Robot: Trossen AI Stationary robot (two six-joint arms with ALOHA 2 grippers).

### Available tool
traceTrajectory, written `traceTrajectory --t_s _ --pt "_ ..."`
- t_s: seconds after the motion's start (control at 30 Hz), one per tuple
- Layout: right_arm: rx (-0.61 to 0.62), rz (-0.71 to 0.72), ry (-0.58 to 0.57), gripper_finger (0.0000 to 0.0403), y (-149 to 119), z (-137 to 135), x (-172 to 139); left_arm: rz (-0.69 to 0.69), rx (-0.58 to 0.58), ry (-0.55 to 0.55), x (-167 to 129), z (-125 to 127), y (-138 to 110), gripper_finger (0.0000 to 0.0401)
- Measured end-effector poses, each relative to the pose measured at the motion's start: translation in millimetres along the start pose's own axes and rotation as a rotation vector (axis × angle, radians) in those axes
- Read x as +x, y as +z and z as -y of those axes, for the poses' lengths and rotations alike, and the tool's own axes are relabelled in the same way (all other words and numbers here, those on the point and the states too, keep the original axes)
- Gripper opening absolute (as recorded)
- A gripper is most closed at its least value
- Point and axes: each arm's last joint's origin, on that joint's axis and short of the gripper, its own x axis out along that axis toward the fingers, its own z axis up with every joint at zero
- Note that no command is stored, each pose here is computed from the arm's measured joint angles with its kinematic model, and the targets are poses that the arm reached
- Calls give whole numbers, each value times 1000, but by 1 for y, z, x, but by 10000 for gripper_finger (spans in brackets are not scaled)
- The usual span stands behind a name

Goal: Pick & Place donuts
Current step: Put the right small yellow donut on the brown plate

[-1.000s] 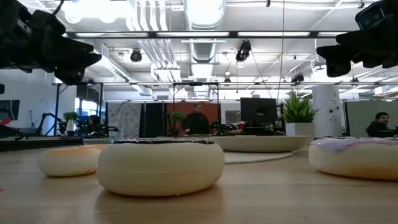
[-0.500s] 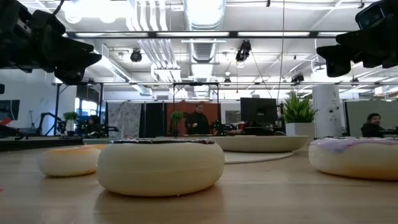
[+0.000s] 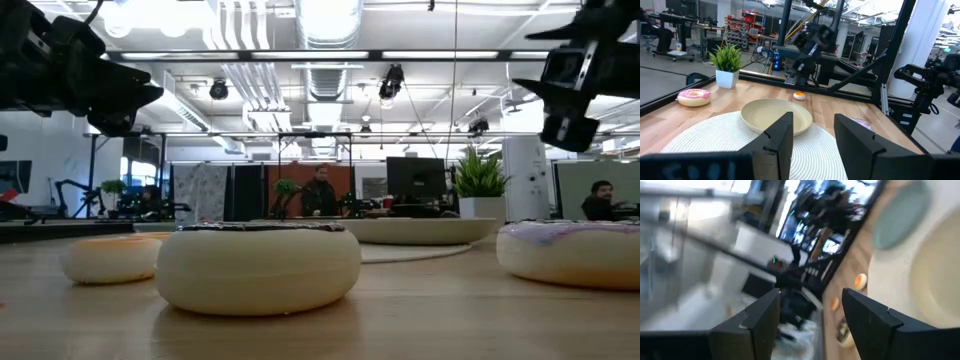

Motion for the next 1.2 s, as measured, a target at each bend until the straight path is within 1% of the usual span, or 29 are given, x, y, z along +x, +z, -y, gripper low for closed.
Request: traceTrajectory --t_s 0.07,0.17,0.23,0.33,0.4,0.43,0.5,0.53,0.6,0.7,0.8,0.87,0.97,1.03,1.13,1.2 --pt "10 41 -24 206 1 1 0 1 0 0 0 0 0 117" --pt "62 106 3 206 4 -2 0 0 0 0 0 0 0 117" --pt "66 157 55 206 7 -8 0 0 0 0 0 0 0 117" --pt "79 253 188 206 13 -21 -2 0 0 0 0 0 0 117" --pt "90 271 259 206 15 -28 -2 1 0 0 0 0 0 117" --pt "89 263 272 206 15 -29 -1 0 0 0 0 0 0 117" --pt "88 209 232 206 14 -30 3 1 0 0 0 0 0 117" --pt "90 163 182 206 13 -29 7 0 0 0 0 0 0 117" --pt "93 34 19 206 9 -26 15 1 0 0 0 0 0 117" --pt "88 -186 -308 206 2 -24 20 0 0 0 0 0 0 117" --pt "52 -320 -596 206 0 -32 19 1 0 0 0 0 0 117" --pt "27 -388 -750 206 0 -39 20 1 0 0 0 0 0 117" --pt "-3 -445 -934 206 2 -47 23 1 0 0 0 0 0 117" --pt "-11 -458 -1041 206 2 -49 28 1 0 0 0 0 0 117" --pt "21 -463 -1192 206 -2 -40 39 0 0 0 0 0 0 117" --pt "32 -474 -1262 206 -5 -32 47 1 0 0 0 0 0 117"
